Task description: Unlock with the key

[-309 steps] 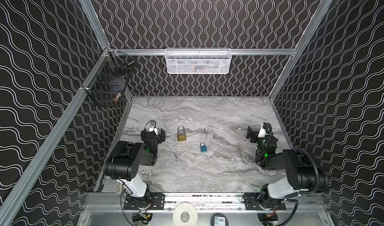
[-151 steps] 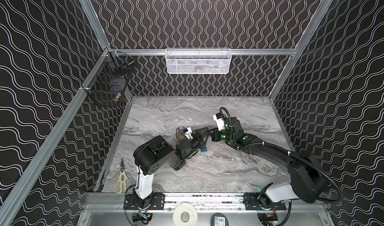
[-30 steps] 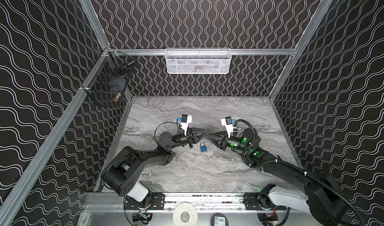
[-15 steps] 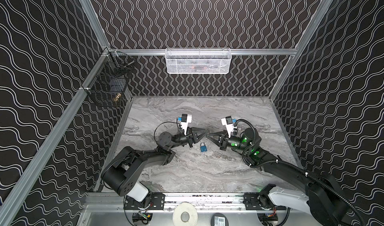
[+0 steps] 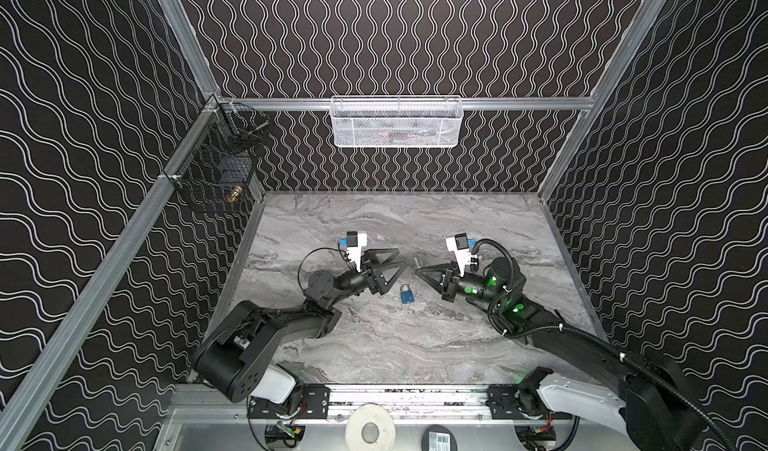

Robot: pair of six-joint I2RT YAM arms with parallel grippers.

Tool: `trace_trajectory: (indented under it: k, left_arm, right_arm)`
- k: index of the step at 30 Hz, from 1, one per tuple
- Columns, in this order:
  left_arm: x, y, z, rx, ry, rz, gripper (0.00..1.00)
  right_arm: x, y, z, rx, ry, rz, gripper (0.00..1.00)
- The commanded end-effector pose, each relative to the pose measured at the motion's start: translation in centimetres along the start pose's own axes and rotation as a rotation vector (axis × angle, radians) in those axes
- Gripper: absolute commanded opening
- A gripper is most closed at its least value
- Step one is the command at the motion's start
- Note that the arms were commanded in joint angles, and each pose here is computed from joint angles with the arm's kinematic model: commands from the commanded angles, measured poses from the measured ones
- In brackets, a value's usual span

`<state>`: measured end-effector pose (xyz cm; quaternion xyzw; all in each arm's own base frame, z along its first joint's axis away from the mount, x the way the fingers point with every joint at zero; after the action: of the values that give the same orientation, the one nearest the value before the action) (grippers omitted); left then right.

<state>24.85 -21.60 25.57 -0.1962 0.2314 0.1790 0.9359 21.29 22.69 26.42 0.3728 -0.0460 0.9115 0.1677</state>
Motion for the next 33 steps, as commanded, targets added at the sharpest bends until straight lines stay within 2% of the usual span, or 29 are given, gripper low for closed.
trace_trajectory:
  k: [1, 3, 4, 5, 8, 10, 12, 13, 15, 18, 22, 24, 28, 30, 33]
  left_arm:
    - [2.4, 0.6, 0.1, 0.034, -0.005, 0.252, 0.99]
    - [3.5, 0.9, -0.3, 0.171, -0.014, 0.474, 0.99]
    - [3.6, 1.2, -0.6, 0.246, -0.051, 0.591, 0.99]
    - [3.2, 1.2, -0.4, 0.308, -0.116, 0.656, 0.99]
    - [2.0, 1.2, -0.4, 0.471, -0.194, 0.728, 0.99]
    - [2.3, 1.9, -0.4, 0.509, -0.192, 0.821, 0.99]
    - [2.8, 2.6, -1.2, 0.452, -0.118, 0.856, 0.99]
    - [2.8, 2.3, -1.7, 0.449, -0.080, 0.824, 0.99]
    - [3.0, 1.5, -2.5, 0.506, -0.039, 0.824, 0.99]
    - [2.0, -0.1, -3.9, 0.572, -0.086, 0.856, 0.99]
    - [1.0, -1.2, -4.6, 0.550, -0.089, 0.847, 0.99]
    - [1.1, -1.6, -4.7, 0.610, -0.080, 0.897, 0.97]
    - [2.2, -1.5, -5.5, 0.801, -0.040, 1.134, 0.91]
    - [2.7, -2.1, -6.8, 0.894, -0.002, 1.159, 0.87]
    - [3.5, -2.8, -9.5, 0.986, 0.095, 1.147, 0.84]
  right_arm:
    - [-2.2, 1.0, -0.9, 0.022, 0.006, -0.196, 0.00]
    - [-3.5, 2.2, -1.3, 0.031, 0.003, -0.351, 0.00]
    - [-4.2, 3.0, -1.5, 0.029, 0.001, -0.438, 0.00]
    - [-4.9, 3.8, -1.6, 0.021, 0.000, -0.523, 0.00]
    - [-6.5, 6.0, -2.3, -0.001, -0.019, -0.700, 0.00]
    - [-7.0, 6.9, -3.0, 0.001, -0.033, -0.755, 0.00]
    - [-7.4, 7.5, -3.6, 0.014, -0.045, -0.788, 0.00]
    - [-7.5, 7.8, -3.9, 0.019, -0.050, -0.803, 0.00]
    - [-7.5, 8.4, -4.2, 0.006, -0.054, -0.822, 0.00]
    - [-7.4, 9.0, -4.3, -0.042, -0.045, -0.811, 0.00]
    - [-7.1, 9.3, -3.9, -0.046, -0.027, -0.823, 0.00]
    - [-7.1, 9.4, -3.9, -0.029, -0.033, -0.836, 0.00]
    - [-7.5, 10.0, -5.1, 0.005, -0.080, -0.869, 0.00]
    - [-7.7, 10.3, -5.7, 0.004, -0.101, -0.871, 0.00]
    - [-7.2, 10.1, -6.2, -0.009, -0.129, -0.800, 0.00]
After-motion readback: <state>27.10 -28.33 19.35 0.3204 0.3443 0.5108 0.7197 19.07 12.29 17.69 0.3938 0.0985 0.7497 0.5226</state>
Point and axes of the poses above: each gripper's point midway between its finger pads, its own y axis back along the fingers, its own x axis along the line the jaws close on, z = x × y, the point moved 6 cm from there along y, back along the fingers, and after that the axes turned 7 degrees about -y, right-handed, at the moved point
